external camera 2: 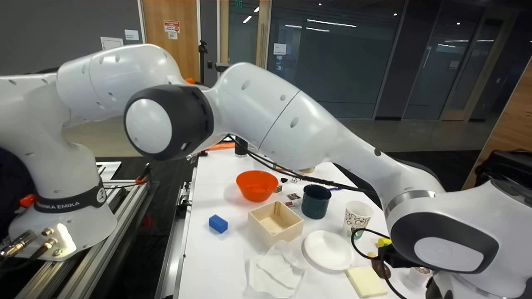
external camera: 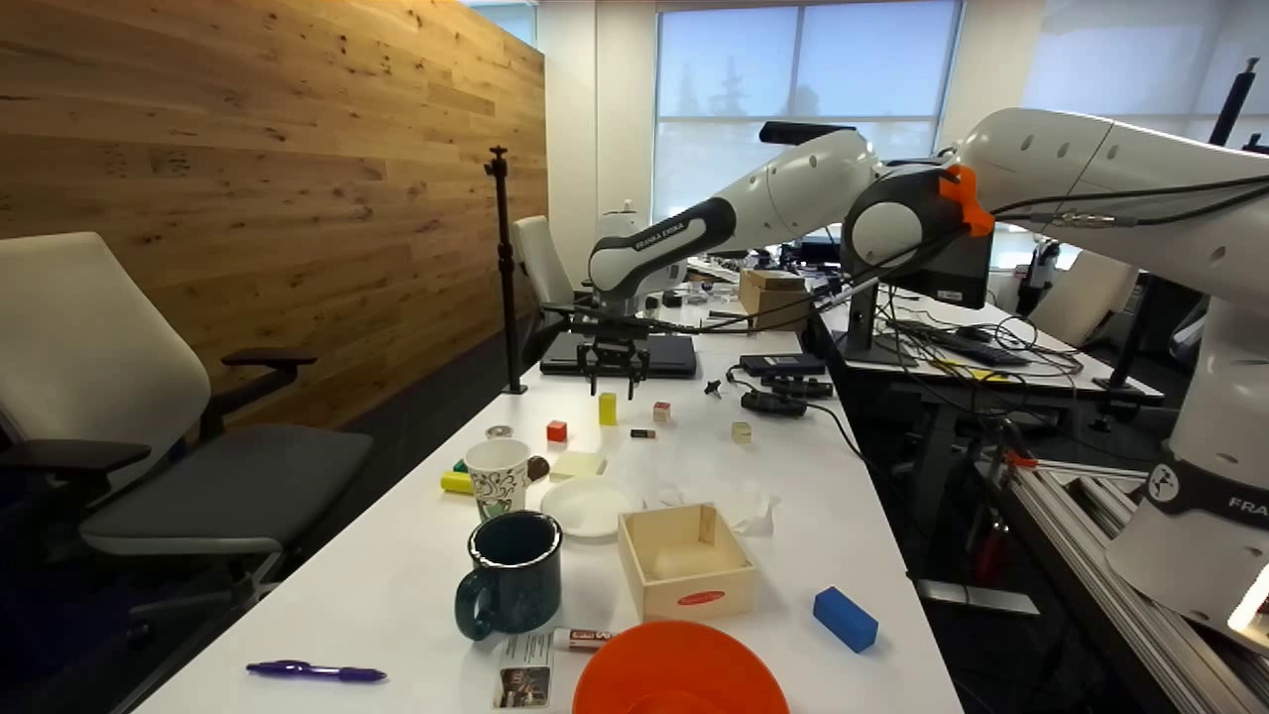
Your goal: Place the yellow block on its side.
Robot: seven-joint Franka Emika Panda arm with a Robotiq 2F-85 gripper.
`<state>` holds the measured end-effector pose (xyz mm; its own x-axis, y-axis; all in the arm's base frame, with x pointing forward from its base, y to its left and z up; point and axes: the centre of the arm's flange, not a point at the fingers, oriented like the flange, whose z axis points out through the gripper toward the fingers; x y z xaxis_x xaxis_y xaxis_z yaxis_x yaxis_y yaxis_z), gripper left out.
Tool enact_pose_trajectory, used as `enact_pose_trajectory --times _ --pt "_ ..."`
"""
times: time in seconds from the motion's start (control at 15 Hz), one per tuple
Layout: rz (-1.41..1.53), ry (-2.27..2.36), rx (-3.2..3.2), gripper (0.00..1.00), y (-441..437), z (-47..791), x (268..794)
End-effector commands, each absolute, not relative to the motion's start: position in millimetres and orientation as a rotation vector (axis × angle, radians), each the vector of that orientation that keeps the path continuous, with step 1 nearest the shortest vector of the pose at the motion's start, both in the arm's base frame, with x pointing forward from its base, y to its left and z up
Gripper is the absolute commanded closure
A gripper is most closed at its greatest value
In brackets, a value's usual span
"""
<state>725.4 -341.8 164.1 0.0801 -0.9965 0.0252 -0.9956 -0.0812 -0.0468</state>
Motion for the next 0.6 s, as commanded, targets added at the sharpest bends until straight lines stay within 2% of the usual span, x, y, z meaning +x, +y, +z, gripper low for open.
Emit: enact_pose_trajectory --times 0.0,0.33,0.4,0.53 --pt "-0.122 2.101 -2.281 0.53 -352.4 158.8 732.9" --pt "-0.135 2.097 -2.276 0.87 -355.8 154.1 731.4" --pt "-0.147 2.088 -2.277 0.91 -355.1 156.2 731.0" --pt "-0.233 2.059 -2.303 0.91 -351.5 163.0 730.4"
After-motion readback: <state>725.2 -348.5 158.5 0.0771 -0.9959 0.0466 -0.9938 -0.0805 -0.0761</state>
